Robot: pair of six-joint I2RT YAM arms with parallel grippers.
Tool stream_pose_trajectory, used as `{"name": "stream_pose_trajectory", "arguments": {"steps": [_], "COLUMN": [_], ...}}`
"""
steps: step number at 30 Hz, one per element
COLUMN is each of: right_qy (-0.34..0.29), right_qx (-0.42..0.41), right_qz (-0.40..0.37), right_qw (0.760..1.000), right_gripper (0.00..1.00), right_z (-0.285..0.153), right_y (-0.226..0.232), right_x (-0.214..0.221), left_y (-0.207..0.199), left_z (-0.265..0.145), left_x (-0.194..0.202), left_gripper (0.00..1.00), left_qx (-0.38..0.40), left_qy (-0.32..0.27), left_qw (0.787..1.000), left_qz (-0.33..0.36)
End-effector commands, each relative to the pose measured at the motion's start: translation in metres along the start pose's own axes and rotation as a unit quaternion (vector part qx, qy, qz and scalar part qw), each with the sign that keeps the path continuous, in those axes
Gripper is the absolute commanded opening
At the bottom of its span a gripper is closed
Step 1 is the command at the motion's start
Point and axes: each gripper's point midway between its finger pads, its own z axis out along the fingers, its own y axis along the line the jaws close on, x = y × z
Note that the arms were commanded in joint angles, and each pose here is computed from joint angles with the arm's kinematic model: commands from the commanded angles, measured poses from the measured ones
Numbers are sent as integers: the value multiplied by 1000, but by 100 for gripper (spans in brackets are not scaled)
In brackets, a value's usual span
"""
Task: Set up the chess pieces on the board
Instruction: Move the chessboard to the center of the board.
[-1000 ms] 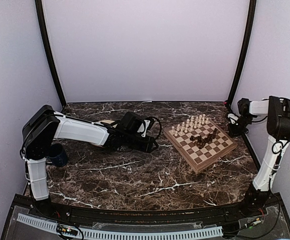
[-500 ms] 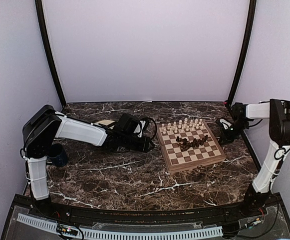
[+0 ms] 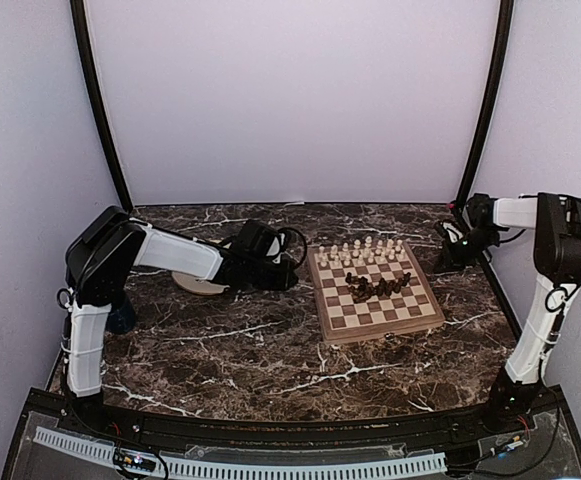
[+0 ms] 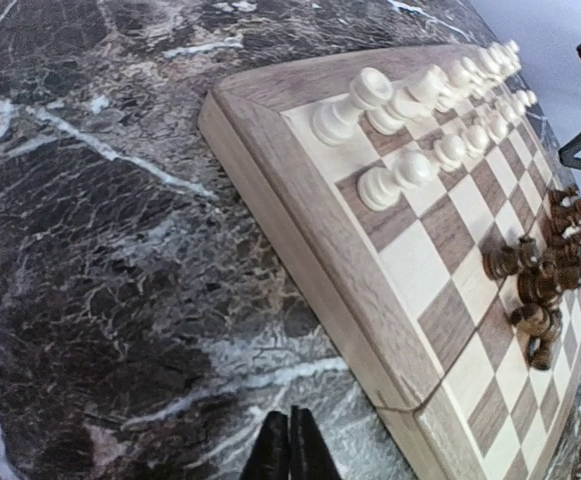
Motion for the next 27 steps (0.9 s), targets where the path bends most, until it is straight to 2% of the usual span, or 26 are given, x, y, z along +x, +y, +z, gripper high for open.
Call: {"name": "stream_pose_trajectory", "arguments": {"steps": [1,8,17,27], "right_qy": [-2,14,37,53], "right_qx": [19,0,-56,-87], "right_qz": [21,39,23,-11], "right_qw": [1000,999,997,995], "right_gripper": [0,0,0,0], "right_z": [17,37,49,49], "right_y": [-22,-24,15,50], "right_x": [-16,-11,14,45], "left_y": [-6,-9,-9,-12], "left_z": [11,24,26,3], "left_x": [-9,-12,6,34], "left_gripper": [0,0,0,0], "left_qx": [12,19,32,42], "left_qy": [4,12,41,59], "left_qw": [1000,1000,999,997], "left_qz": [-8,-10,-16,-19]}}
